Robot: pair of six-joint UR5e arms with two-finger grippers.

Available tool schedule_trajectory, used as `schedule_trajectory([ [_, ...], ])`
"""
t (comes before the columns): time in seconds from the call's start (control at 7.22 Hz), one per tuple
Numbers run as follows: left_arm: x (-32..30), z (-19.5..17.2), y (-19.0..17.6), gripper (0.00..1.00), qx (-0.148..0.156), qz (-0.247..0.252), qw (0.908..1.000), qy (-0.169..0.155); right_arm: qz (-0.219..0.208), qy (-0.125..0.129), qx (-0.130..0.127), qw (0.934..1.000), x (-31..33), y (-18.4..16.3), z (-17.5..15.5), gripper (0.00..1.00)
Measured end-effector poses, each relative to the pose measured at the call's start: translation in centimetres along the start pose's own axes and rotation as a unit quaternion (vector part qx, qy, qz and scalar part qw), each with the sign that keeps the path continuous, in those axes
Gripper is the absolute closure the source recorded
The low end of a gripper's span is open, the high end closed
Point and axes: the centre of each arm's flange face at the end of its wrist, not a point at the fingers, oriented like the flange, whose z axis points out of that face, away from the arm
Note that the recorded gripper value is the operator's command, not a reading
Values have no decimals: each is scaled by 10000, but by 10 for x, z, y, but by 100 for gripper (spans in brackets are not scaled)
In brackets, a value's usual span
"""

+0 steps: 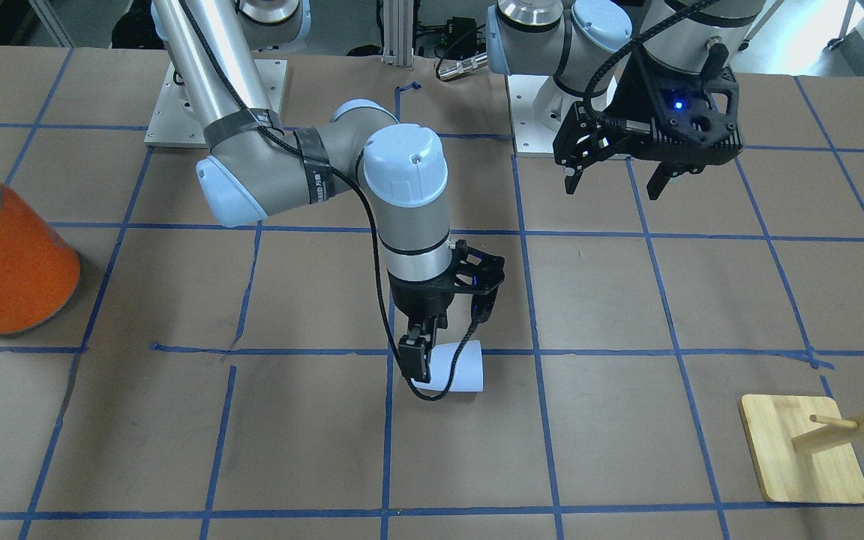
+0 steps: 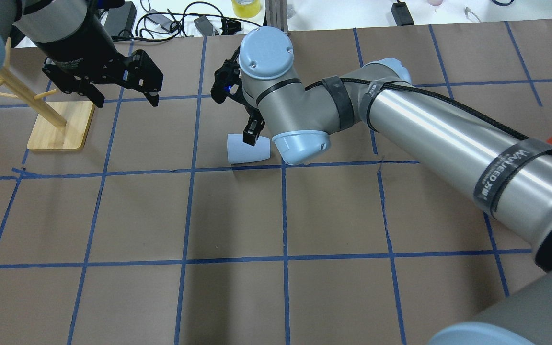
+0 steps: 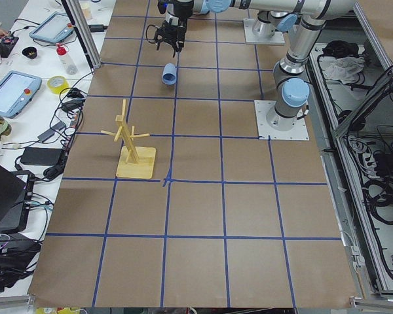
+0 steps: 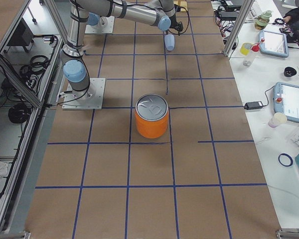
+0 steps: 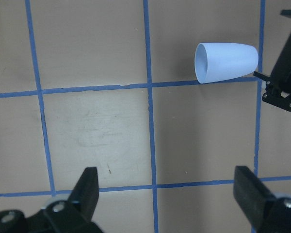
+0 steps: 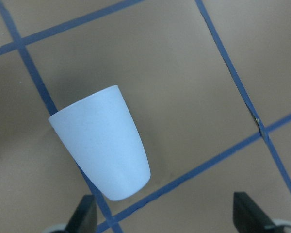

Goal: Flip cup
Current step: 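Raise the right gripper away while the left gripper reaches toward the cup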

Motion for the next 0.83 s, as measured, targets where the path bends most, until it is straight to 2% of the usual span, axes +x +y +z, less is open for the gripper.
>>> schedule_trajectory([
  [0.14, -4, 1, -2, 0, 4, -79, 9998, 202, 1385, 22, -379, 9896, 21, 21, -4, 0],
  [0.28, -11, 2, -5, 0, 3, -156, 9990, 426, 2649, 14, -768, 9612, 45, 45, -13, 0],
  [0.42, -20, 9, -11, 0, -33, -155, 9976, 675, 3548, 2, -1149, 9279, 72, 73, -30, 0],
  [0.55, -29, 27, -20, 0, -124, -81, 9952, 968, 4113, -21, -1437, 9001, 100, 104, -52, 0],
  [0.69, -34, 60, -30, 0, -180, -16, 9908, 1340, 4451, -38, -1591, 8812, 126, 137, -81, 0],
  [0.83, -36, 100, -40, 0, -105, 2, 9849, 1728, 4585, -48, -1671, 8728, 142, 165, -115, 0],
])
